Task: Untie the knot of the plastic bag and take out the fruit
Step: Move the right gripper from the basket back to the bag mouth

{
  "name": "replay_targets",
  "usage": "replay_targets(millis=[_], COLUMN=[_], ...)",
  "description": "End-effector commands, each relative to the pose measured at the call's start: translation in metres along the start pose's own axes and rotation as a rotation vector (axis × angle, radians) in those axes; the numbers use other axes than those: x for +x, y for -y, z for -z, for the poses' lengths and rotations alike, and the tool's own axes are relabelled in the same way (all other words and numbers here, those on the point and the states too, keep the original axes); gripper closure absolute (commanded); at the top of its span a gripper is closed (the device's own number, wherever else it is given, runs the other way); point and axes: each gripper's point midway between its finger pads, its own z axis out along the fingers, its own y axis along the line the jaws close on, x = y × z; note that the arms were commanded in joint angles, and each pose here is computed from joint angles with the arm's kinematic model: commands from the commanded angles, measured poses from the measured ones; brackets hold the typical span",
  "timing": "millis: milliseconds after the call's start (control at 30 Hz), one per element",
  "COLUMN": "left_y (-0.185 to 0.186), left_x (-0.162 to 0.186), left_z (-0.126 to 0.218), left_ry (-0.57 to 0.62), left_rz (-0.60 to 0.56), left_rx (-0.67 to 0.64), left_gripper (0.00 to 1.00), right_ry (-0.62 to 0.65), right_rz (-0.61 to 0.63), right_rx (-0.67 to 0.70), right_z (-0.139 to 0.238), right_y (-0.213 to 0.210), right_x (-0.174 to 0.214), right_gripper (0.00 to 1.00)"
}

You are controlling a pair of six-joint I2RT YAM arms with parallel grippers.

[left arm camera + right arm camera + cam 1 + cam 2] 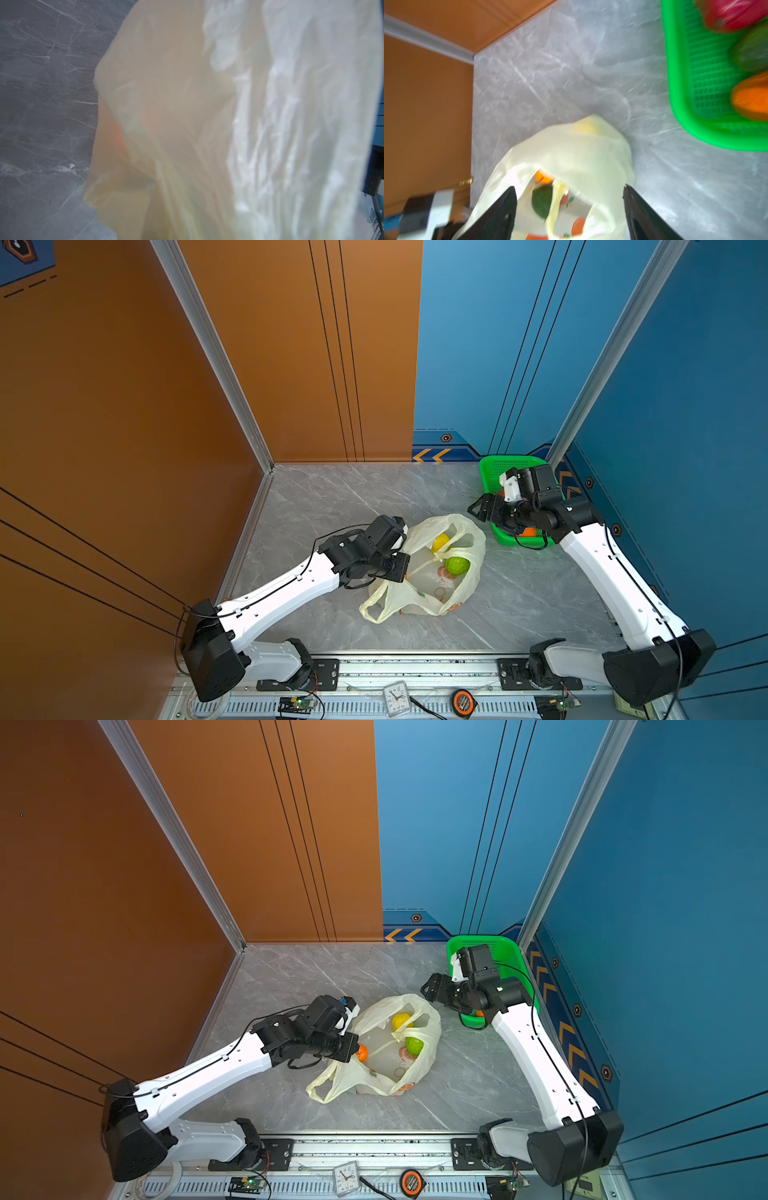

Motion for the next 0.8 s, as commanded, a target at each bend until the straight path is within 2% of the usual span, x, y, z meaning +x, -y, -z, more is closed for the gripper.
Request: replay_targets(millis=[0, 267, 600, 767], left_y=[0.003, 0.002, -0.003, -0.001], left_x=[-0.004, -0.001, -0.004, -0.008], left_z=[0.008, 0.007, 0.010, 0.010], left_ry=[0.027, 0.024, 0.045, 0.054], left_rz=[-0.018, -0.021, -0.006, -0.005], left_rx=[0.007, 0.008, -0.001, 0.011], left_gripper=[0.96, 0.96, 0.96, 0.96], right_ry=[-0.109, -0.212, -0.233, -0.218], right_rz=[-0.022, 0.113, 0.178, 0.187], right_rx=[-0.004, -0.012, 0.084, 0.115], right_z=[0.010, -0.010, -0.055, -0.090], right_y=[-0.020, -0.062, -0.046, -0.038], right_x=[0.046, 0.117, 0.155, 0.165], right_gripper=[0.23, 0.25, 0.31, 0.32])
